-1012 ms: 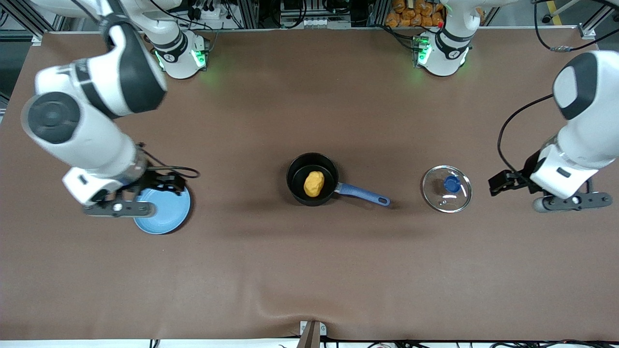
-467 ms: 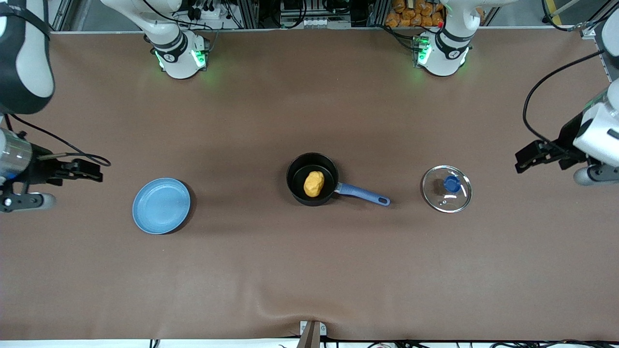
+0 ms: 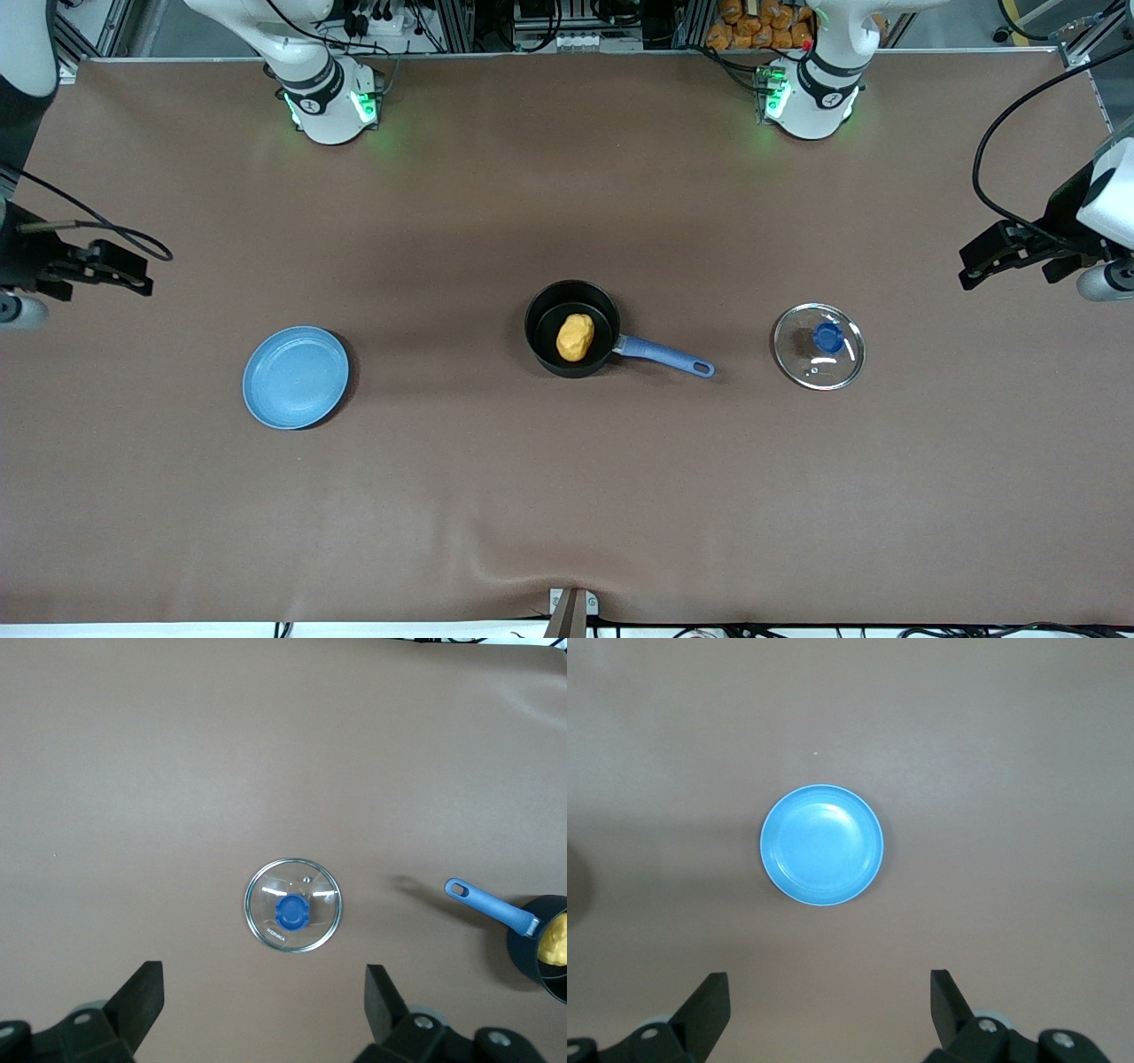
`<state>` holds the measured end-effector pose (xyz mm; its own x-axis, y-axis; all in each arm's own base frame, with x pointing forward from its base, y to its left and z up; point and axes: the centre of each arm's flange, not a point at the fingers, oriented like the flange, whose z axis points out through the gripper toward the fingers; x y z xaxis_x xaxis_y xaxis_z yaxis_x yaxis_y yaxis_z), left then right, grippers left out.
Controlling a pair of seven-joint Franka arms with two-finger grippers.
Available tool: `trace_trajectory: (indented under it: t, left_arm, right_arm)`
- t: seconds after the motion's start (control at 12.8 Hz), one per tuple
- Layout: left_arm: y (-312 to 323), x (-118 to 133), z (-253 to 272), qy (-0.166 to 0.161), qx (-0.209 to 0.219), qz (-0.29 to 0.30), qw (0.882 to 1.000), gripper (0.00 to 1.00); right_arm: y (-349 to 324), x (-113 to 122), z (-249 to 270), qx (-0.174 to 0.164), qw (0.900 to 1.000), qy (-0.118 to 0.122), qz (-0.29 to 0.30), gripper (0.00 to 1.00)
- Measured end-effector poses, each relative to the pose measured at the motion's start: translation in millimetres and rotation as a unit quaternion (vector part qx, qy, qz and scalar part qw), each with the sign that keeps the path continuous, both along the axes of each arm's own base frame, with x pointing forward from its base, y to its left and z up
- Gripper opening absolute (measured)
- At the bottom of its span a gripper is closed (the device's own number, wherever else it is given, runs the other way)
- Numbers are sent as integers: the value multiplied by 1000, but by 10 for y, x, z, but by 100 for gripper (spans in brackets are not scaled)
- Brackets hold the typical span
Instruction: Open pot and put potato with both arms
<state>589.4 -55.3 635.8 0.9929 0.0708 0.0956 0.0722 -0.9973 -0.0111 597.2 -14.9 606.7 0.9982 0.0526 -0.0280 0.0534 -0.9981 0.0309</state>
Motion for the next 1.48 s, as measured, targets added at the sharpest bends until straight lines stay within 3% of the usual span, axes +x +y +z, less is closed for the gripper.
trace_trajectory:
  t: [1.01, 1.48]
  left_arm:
    - [-32, -155, -7, 52, -5, -1, 999, 100]
    - [-105, -365, 125, 52, -10, -6, 999, 100]
  right_arm:
    - [-135, -132, 99, -6, 1000, -7, -15, 100]
    - [-116, -127, 99, -5, 1000, -9, -13, 100]
